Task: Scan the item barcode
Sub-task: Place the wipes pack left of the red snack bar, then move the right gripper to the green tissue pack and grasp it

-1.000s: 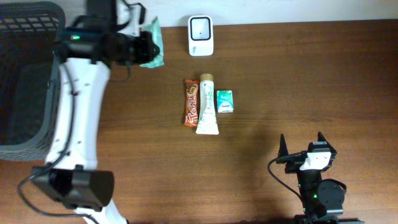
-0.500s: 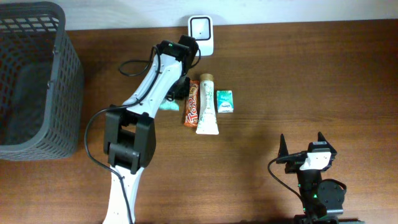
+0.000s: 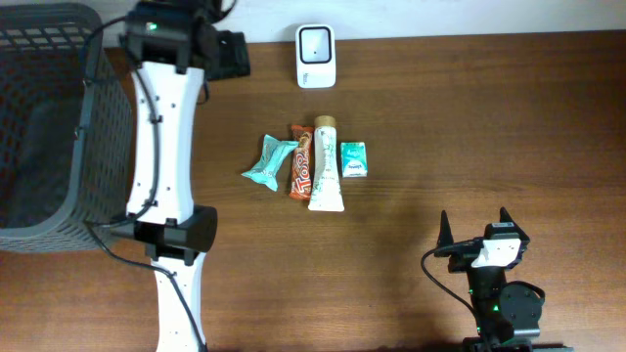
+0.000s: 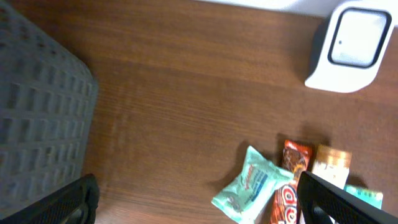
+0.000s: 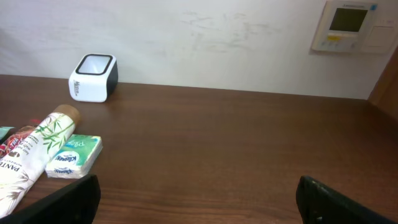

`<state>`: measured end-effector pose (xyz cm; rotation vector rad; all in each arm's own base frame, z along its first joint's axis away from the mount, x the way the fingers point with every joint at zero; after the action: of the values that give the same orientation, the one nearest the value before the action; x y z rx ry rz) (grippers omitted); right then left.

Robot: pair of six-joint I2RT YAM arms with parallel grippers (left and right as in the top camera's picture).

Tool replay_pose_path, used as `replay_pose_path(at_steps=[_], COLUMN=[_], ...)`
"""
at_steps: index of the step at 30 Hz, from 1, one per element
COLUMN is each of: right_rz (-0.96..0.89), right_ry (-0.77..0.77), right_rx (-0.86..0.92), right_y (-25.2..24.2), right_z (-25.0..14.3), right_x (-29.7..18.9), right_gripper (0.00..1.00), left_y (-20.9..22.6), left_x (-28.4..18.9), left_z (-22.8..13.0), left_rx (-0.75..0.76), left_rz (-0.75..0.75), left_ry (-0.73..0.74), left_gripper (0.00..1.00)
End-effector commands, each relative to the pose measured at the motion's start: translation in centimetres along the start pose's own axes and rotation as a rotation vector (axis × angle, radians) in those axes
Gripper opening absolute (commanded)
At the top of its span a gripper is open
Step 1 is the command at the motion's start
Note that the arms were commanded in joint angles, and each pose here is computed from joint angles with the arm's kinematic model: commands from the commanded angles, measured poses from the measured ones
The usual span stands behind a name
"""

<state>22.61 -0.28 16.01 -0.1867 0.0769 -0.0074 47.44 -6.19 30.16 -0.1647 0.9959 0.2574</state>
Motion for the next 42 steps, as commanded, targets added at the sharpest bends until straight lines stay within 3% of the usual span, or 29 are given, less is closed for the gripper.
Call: replay_pose_path(at_steps=[1,7,9,11,13,15,17,19,20,23,26,28,30,31,34,36,37,38,42], right_rz=[-0.01,-0.106,0.092,0.46,0.578,0.517,0.298,0.123,0.078,0.076,0.22,0.412,0.599,0.786,1.033,1.011,0.918,0.864,0.872], right_ry=[0.008,0.019,-0.156,-0.274,-0.377,-0.588,-0.842,-0.934,-0.942,-0.755,-0.348,0.122,0.258,0.353,0.55,0.707,0.862,0.976,1.155], right_rx=[-0.006,-0.107,-0.012,0.069,0.035,0.043,0.059,0.1,0.032,-0.174,-0.214,-0.129,-0.038,0.089,0.295,0.406,0.494,0.542,0.548], right_y=[-0.1,-1.6,1.2,6.2,7.6,6.2,2.4,-0.8,-1.3,-1.6,-1.0,0.5,2.9,5.3,8.9,9.8,9.9,10.4,13.7], right_z=[-0.4,-0.4,3.1,5.6,7.5,11.8,17.1,21.4,23.4,29.0,29.8,26.1,24.9,24.0,18.4,13.4,9.3,5.8,-1.3], right_x=[0.0,-0.1,-0.3,-2.3,-3.8,-5.5,-8.3,-10.4,-10.9,-8.1,-1.2,5.0,6.8,7.9,12.4,16.0,17.9,18.9,19.9], right_gripper=[0.99,0.99,0.99,0.99,0.99,0.99,0.99,0.99,0.99,0.99,0.99,0.99,0.99,0.99,0.99,0.95,0.76,0.69,0.69], left_y=[1.5,3.4,4.1,4.0,3.9,3.9,3.9,3.9,3.9,3.9,3.9,3.9,3.9,3.9,3.9,3.9,3.9,3.9,3.9], left_x=[0.1,0.5,0.6,0.6,0.6,0.6,0.6,0.6,0.6,0.6,0.6,0.6,0.6,0.6,0.6,0.6,0.6,0.6,0.6], left_z=[0.5,1.2,1.4,1.4,1.3,1.3,1.3,1.3,1.3,1.3,1.3,1.3,1.3,1.3,1.3,1.3,1.3,1.3,1.3], left_rx=[-0.032,-0.061,-0.075,-0.075,-0.073,-0.073,-0.073,-0.073,-0.073,-0.073,-0.073,-0.073,-0.073,-0.073,-0.073,-0.073,-0.073,-0.073,-0.073], left_rz=[0.013,0.055,0.062,0.06,0.057,0.057,0.057,0.057,0.057,0.057,0.057,0.057,0.057,0.057,0.057,0.057,0.057,0.057,0.058], left_ry=[-0.001,-0.009,-0.009,-0.008,-0.007,-0.007,-0.007,-0.007,-0.007,-0.007,-0.007,-0.008,-0.007,-0.007,-0.007,-0.007,-0.007,-0.008,-0.007], left_gripper=[0.99,0.99,0.99,0.99,0.99,0.99,0.99,0.99,0.99,0.99,0.99,0.99,0.99,0.99,0.99,0.99,0.99,0.99,0.99])
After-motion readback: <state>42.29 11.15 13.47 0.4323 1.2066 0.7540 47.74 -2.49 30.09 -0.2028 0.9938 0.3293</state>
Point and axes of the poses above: each gripper's point midway between its finger pads, its own x axis out along the fingers, its own y axis along the line the jaws close on, z = x × y, the point moved 2 cm from there along -x, back along the fingers, and after that the axes turned 7 degrees about -x, right-handed, at the moved point
